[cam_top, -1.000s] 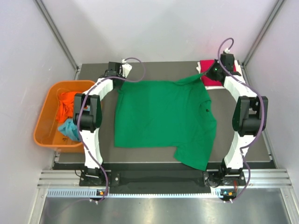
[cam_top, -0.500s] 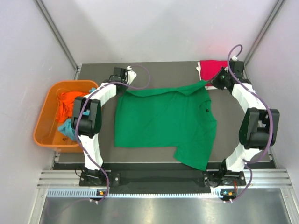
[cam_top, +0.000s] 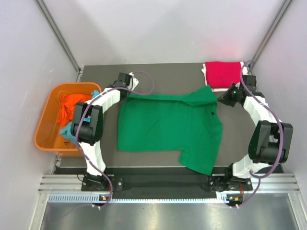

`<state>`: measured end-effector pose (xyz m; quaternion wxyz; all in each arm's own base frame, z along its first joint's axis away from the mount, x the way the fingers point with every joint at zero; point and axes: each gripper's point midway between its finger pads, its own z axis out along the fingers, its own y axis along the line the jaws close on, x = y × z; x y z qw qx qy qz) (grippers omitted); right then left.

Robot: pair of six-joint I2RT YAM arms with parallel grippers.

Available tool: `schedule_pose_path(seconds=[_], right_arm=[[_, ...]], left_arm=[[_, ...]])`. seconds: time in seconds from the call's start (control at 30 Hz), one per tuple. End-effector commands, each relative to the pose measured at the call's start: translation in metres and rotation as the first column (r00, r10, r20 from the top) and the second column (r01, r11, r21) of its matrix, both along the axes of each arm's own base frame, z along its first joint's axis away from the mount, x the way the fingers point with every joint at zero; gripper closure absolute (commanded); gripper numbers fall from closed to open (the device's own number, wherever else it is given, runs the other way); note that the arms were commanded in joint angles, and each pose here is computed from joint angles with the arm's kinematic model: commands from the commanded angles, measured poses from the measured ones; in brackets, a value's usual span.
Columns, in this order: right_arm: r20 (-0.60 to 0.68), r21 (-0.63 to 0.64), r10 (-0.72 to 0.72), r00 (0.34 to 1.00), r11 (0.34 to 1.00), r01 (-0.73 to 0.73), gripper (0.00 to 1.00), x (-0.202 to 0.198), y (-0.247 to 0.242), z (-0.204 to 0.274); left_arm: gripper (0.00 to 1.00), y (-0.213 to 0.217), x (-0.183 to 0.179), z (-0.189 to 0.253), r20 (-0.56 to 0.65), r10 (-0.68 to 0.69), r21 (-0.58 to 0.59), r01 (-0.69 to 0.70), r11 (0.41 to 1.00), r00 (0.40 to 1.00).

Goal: Fold and stack the t-shirts
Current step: Fold the tshirt

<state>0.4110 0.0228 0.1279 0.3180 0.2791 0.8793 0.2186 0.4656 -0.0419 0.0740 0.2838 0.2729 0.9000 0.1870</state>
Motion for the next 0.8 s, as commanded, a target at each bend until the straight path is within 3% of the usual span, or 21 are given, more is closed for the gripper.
schedule_pose_path(seconds=[0.0, 0.27, 0.5, 0.6, 0.77], right_arm=[[0.048, -0.004, -0.022, 0.999, 1.000, 0.023, 1.00, -0.010, -0.011, 0.025], [0.009, 0.028, 0.015, 1.000, 1.000, -0.015, 1.00, -0.038, -0.004, 0.016], [-0.097, 0.061, 0.022, 0.995, 0.998, -0.016, 1.00, -0.066, 0.003, -0.028], [-0.133, 0.053, 0.026, 0.991, 0.998, -0.019, 0.93, -0.072, 0.002, -0.037], [-0.156, 0.039, 0.009, 0.988, 0.999, -0.003, 0.77, -0.083, -0.001, -0.032]], left_arm=[[1.00, 0.004, -0.004, 0.026, 0.049, 0.039, 0.037, -0.040, 0.998, 0.998], [1.00, 0.002, -0.021, 0.021, 0.024, 0.064, 0.108, -0.066, 0.992, 0.998], [0.82, 0.018, -0.036, 0.031, 0.061, 0.135, 0.195, -0.145, 0.970, 0.989], [0.69, 0.023, -0.038, 0.045, 0.114, 0.164, 0.200, -0.184, 0.962, 0.980], [0.64, 0.021, -0.040, 0.075, 0.183, 0.195, 0.159, -0.225, 0.961, 0.964]])
